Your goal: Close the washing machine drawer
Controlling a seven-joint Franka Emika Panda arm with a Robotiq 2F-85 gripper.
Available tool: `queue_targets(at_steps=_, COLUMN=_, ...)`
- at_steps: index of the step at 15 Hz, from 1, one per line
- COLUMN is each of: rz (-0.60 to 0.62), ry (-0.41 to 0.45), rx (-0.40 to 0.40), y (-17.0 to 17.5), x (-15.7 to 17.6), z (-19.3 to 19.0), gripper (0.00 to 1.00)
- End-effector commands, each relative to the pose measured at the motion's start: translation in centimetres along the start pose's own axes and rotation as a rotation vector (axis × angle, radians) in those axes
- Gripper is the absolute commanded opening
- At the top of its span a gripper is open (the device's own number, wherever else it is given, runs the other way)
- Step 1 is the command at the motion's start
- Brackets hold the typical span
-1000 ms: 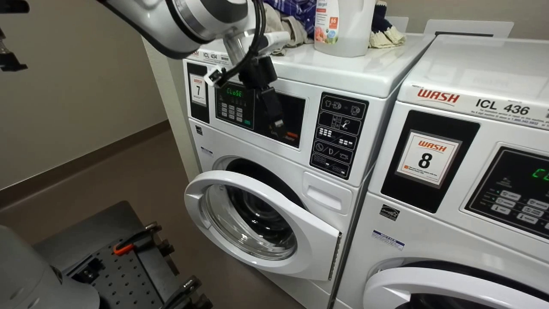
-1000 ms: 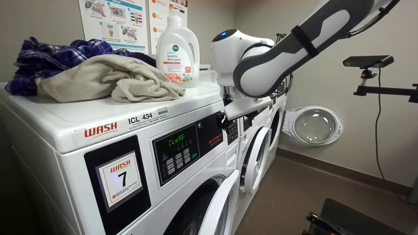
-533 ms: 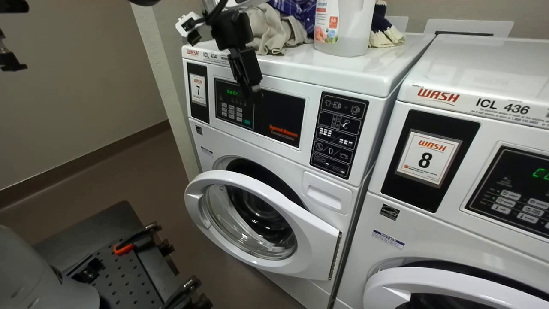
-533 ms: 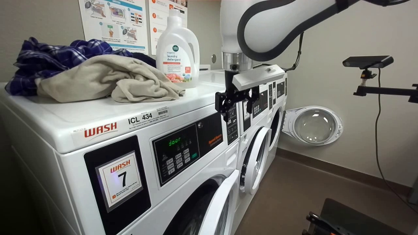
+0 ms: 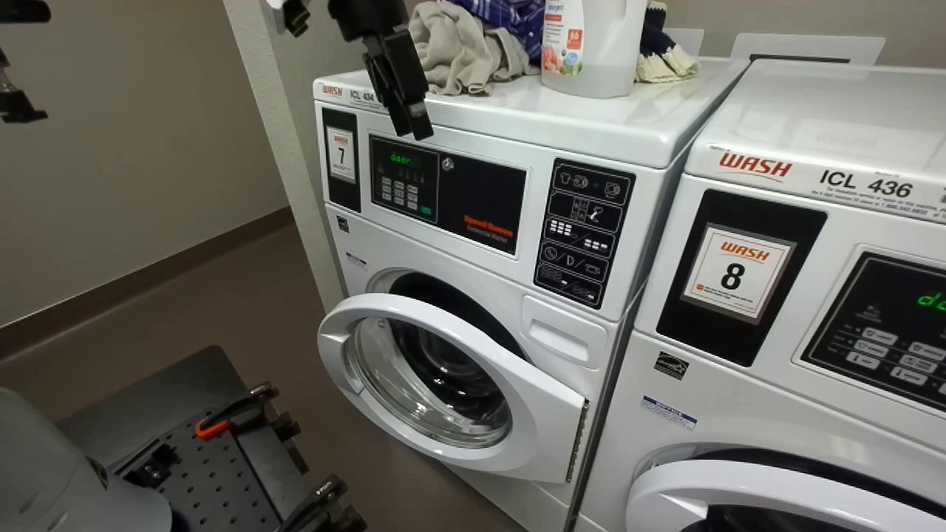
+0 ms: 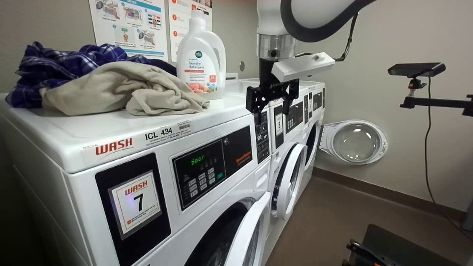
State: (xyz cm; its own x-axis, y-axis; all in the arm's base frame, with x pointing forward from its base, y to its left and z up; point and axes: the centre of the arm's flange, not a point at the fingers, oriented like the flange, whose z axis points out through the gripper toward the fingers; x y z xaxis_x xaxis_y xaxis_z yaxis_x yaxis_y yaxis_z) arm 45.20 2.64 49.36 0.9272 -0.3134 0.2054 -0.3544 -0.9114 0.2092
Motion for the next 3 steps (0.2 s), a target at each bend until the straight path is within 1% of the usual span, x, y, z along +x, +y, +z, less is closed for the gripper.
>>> queue_targets(at_steps=1, rz=-0.026, ry=-0.018, rx=0.007, y=-0.03, x=-1.98, z=-1.51, gripper=1.00)
queue_targets(at_steps=3, rz=-0.028, ry=-0.020, rx=0.000, y=-0.64, x=-2.88, z=-1.85, gripper=1.00)
